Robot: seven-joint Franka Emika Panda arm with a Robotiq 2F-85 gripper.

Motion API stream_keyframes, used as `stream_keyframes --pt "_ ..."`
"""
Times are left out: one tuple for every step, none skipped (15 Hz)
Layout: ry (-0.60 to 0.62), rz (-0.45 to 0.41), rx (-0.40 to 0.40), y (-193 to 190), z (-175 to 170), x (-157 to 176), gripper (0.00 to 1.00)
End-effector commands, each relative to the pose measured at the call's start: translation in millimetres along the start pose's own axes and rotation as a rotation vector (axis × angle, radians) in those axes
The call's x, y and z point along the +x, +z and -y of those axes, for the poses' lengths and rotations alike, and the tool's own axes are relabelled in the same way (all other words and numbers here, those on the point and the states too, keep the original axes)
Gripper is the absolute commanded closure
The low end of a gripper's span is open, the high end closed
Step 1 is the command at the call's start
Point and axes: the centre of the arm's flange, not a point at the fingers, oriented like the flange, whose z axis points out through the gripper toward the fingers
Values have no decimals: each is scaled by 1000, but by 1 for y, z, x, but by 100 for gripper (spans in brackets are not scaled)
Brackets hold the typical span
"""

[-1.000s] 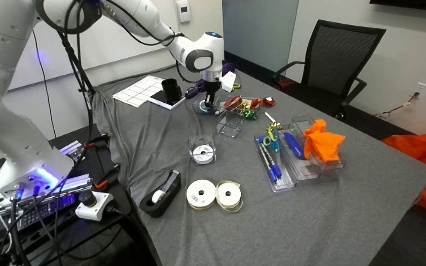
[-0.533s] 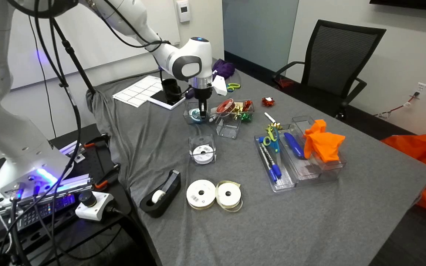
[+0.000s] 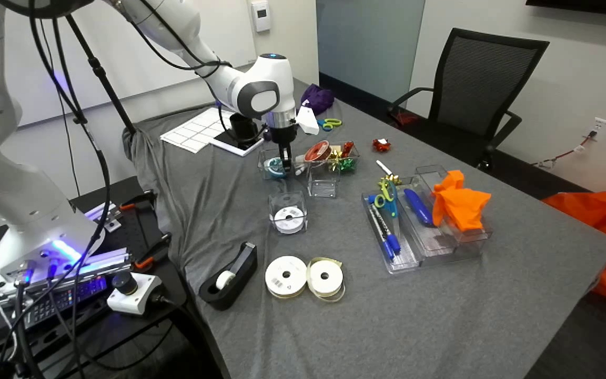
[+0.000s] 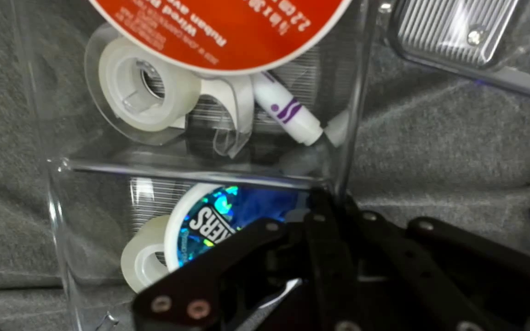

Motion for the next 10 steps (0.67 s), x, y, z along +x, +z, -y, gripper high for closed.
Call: stream_keyframes --pt "0 0 0 0 0 0 94" --pt "0 0 0 0 0 0 94" --pt "0 0 0 0 0 0 98" --pt "-29 2 -5 -1 0 6 98" --pt "-80 7 -6 0 0 13 98" --pt "-154 15 -8 2 1 21 98" --pt "-217 22 -8 3 -2 28 98" --pt "-275 25 -6 5 -3 38 98" --pt "-322 23 -8 7 -4 45 98" --pt "-371 21 -5 9 -3 51 98"
